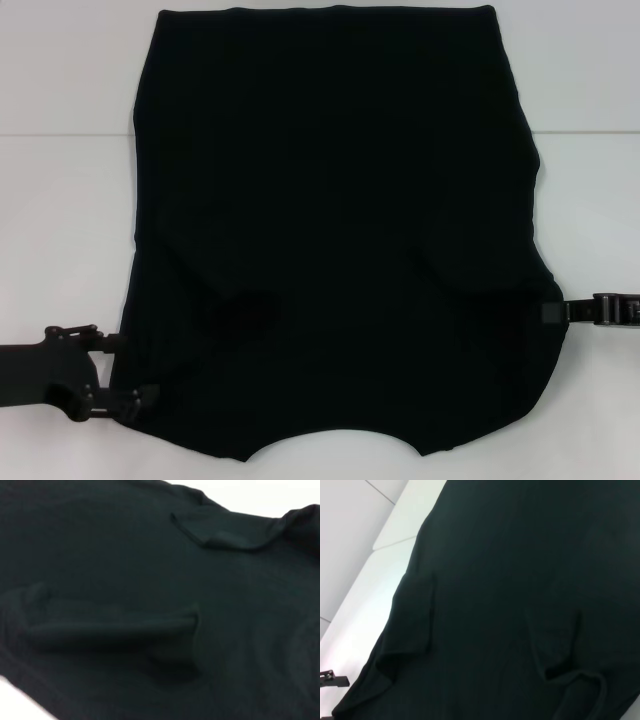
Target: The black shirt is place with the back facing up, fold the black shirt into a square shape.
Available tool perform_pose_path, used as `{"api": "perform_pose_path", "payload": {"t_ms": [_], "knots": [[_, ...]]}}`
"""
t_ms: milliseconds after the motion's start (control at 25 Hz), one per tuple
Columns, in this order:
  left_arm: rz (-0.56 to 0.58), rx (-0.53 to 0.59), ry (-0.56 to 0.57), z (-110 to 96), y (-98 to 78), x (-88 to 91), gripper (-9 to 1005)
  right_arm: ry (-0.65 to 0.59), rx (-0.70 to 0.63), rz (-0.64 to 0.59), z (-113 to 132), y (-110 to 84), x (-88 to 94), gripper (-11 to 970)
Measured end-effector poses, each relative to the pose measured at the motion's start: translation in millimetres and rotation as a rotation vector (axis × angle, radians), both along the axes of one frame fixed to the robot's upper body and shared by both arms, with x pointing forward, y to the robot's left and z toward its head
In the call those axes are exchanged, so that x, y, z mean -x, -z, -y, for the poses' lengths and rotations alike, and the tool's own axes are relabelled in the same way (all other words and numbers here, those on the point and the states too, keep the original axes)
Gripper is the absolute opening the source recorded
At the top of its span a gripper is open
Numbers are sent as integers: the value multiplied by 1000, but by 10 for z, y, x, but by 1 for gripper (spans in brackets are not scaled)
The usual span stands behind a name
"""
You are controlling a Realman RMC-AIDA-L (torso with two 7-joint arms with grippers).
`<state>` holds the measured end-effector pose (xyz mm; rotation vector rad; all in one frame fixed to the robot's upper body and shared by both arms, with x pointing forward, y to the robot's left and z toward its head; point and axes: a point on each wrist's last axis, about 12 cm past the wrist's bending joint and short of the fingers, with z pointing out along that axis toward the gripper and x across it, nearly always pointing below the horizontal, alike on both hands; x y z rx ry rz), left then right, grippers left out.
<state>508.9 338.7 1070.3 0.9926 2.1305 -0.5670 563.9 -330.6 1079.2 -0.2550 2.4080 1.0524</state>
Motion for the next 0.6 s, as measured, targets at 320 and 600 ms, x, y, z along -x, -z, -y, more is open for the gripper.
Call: {"api": "perform_pose_path", "payload": {"t_ms": [320,600], "knots": [[13,-16,9,6,35,6,803,0,-16,3,-33,24,22,31],[41,-31,7,34,79,7,746,0,-19,-3,-23,36,45,31]]}}
